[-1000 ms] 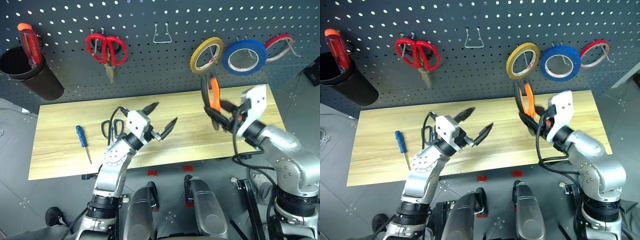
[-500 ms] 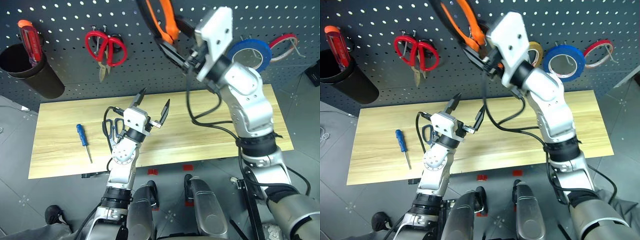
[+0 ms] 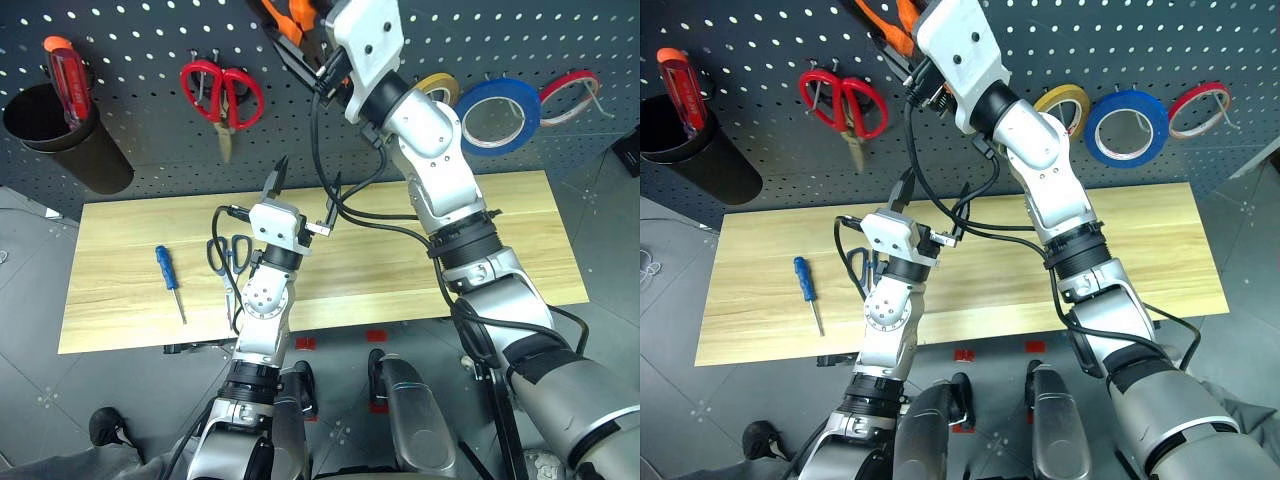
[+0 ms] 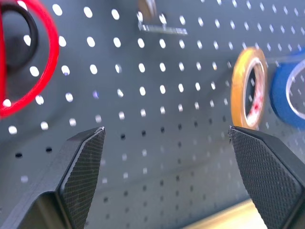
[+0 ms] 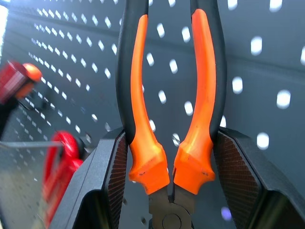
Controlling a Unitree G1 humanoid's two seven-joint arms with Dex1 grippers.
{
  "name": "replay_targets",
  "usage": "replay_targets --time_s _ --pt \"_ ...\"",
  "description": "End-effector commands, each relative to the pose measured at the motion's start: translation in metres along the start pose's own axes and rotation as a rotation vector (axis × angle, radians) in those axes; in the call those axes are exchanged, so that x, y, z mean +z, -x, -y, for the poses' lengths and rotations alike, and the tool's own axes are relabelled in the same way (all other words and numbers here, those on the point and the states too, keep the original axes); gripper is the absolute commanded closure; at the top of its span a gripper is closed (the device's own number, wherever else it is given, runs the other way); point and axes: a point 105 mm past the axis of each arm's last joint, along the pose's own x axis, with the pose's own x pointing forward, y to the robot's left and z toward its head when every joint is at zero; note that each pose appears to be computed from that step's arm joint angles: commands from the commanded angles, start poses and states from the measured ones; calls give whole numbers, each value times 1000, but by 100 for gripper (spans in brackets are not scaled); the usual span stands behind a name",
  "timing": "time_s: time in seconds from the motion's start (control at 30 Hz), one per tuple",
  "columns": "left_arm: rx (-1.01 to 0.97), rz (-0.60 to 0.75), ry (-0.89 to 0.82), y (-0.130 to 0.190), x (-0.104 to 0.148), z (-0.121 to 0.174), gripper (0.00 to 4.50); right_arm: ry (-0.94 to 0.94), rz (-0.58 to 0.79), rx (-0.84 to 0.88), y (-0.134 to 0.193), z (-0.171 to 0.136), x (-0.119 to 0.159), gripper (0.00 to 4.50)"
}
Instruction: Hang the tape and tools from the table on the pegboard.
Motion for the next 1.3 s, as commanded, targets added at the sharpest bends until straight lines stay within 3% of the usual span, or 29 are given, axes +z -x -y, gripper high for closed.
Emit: replay_targets --time_s 0.03,0.23,0.53,0.8,1.03,1.3 --pt "-6 26 -27 4 7 0 11 36 108 -71 -7 21 27 209" --pt "-18 5 -38 12 5 0 11 38 111 -92 -4 26 24 209" --pt "-15 -20 -40 13 1 -2 11 -22 -19 -109 15 12 -22 209" --pt "28 -94 -63 17 -11 -13 11 -52 -62 -101 24 4 -33 209" --pt "44 -121 -82 16 -17 -20 11 -23 -37 -130 24 20 -14 5" --pt "104 -331 -120 29 -39 -71 11 -22 -41 -150 48 38 8 5"
